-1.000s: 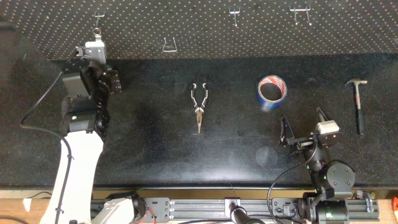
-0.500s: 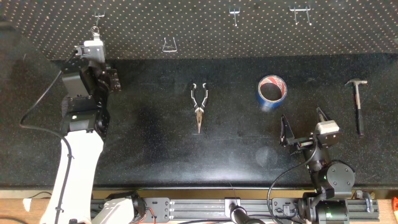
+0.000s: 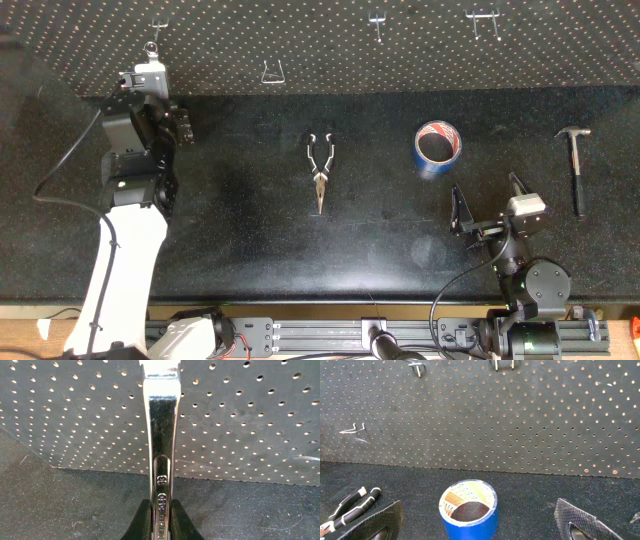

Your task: Place Tools Onto Pegboard

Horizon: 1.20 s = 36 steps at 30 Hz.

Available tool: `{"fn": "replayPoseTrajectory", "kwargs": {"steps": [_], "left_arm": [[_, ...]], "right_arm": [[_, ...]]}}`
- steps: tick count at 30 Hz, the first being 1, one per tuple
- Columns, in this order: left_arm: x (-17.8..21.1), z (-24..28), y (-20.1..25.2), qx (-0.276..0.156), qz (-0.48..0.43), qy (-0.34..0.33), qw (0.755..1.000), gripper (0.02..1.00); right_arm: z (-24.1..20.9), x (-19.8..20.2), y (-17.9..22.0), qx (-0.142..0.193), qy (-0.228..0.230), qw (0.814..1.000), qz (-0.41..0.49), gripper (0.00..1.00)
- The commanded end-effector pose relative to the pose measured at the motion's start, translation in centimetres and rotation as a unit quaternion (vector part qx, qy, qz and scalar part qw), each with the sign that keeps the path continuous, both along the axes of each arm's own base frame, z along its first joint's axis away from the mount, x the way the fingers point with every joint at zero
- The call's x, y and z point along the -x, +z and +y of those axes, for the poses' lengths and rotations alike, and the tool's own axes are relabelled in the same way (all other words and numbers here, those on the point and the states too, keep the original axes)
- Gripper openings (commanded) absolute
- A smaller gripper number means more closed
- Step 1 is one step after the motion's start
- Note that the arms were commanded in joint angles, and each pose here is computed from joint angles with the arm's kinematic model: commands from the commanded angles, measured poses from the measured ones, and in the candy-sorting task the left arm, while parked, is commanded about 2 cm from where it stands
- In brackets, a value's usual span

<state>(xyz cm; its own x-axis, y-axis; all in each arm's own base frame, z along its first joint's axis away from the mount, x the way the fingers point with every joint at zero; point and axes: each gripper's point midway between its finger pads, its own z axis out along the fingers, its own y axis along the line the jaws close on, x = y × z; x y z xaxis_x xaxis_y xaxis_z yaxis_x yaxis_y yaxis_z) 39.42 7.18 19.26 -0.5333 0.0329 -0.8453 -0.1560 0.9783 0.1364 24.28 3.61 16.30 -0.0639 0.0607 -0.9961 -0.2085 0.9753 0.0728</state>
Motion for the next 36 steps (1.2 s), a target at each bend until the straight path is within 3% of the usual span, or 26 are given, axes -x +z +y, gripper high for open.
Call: {"fn": "replayPoseTrajectory", "kwargs": {"steps": [1,9,10,14,15,22,24,26,27,30,36], "left_arm": [[-1.0,0.4,0.0,-0.001,-0.008,0.008,1.000,0.029],[-4.0,0.8,-0.4,-0.002,-0.019,0.007,1.000,0.027],[-4.4,0.8,0.1,-0.003,-0.030,0.007,1.000,0.091],[-3.8,0.8,0.7,-0.005,-0.029,0.007,1.000,0.932],[-3.0,0.5,1.0,-0.004,-0.021,0.005,1.000,0.996],[5.5,-3.3,5.2,-0.002,0.015,-0.031,0.999,0.998],[6.9,-3.5,7.4,-0.002,-0.018,-0.033,0.999,0.998],[7.7,-5.6,8.3,0.037,-0.034,-0.078,0.996,0.996],[8.3,-7.0,8.4,0.104,-0.037,-0.081,0.991,0.996],[9.8,-8.4,5.9,0.175,0.016,-0.034,0.984,0.998],[11.9,-13.4,-0.6,0.200,0.177,-0.001,0.964,0.998]], "right_arm": [[0.0,0.0,-0.1,-0.005,0.000,1.000,0.002,0.987],[0.0,0.0,-0.1,-0.005,0.000,1.000,0.002,0.987],[0.0,0.0,-0.1,-0.005,0.000,1.000,0.002,0.987],[0.0,0.0,-0.1,-0.005,0.000,1.000,0.002,0.987],[0.0,0.0,-0.1,-0.005,0.000,1.000,0.002,0.987],[0.0,0.0,-0.1,-0.005,0.000,1.000,0.002,0.991],[0.0,0.0,-0.1,-0.005,0.000,1.000,0.002,0.987],[0.0,0.0,-0.1,-0.005,0.000,1.000,0.002,0.987],[0.0,0.0,-0.1,-0.005,0.000,1.000,0.002,0.987],[0.0,0.0,-0.1,-0.005,0.000,1.000,0.002,0.987],[0.0,0.0,-0.1,-0.006,0.000,1.000,0.002,0.987]]}}
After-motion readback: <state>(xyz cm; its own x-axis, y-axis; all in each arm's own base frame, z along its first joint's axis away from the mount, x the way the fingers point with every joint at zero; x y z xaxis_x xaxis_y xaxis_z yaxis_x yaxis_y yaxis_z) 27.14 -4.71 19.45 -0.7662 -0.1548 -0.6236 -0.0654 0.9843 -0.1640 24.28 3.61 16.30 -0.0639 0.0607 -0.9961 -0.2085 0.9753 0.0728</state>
